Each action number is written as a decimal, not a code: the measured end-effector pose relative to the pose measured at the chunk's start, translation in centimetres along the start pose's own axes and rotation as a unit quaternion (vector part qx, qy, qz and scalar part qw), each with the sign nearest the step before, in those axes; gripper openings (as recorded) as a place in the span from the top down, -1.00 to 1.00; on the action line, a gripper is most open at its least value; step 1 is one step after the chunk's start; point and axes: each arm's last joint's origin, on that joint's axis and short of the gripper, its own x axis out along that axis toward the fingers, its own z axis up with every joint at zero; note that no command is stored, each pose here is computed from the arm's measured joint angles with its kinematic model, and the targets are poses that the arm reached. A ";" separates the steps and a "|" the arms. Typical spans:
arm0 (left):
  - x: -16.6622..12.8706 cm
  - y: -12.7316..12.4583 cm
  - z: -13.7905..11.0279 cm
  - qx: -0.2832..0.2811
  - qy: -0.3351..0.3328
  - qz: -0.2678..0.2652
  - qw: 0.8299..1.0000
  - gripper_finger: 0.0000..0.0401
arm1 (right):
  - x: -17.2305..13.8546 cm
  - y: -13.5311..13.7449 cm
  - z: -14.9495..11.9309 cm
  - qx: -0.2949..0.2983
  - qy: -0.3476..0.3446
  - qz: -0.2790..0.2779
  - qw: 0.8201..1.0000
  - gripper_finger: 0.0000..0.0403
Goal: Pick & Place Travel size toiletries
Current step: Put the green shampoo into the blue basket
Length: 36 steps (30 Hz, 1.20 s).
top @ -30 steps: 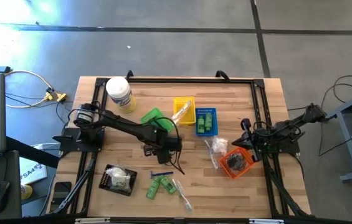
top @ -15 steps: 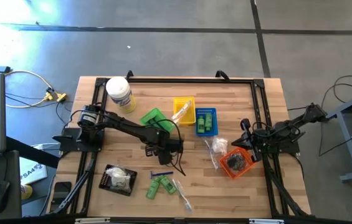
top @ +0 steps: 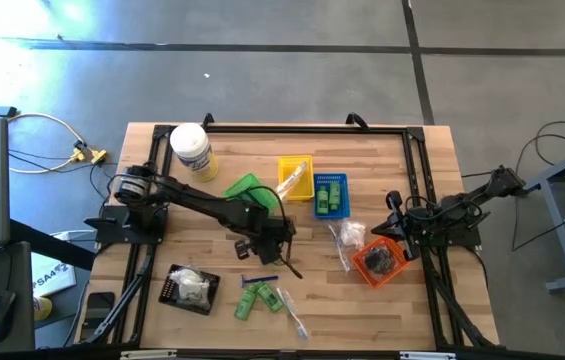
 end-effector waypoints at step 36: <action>-5.3 13.5 -7.6 -0.672 -0.318 0.129 0.656 0.34 | 0.0 0.0 0.2 0.011 -0.012 0.002 1.000 0.98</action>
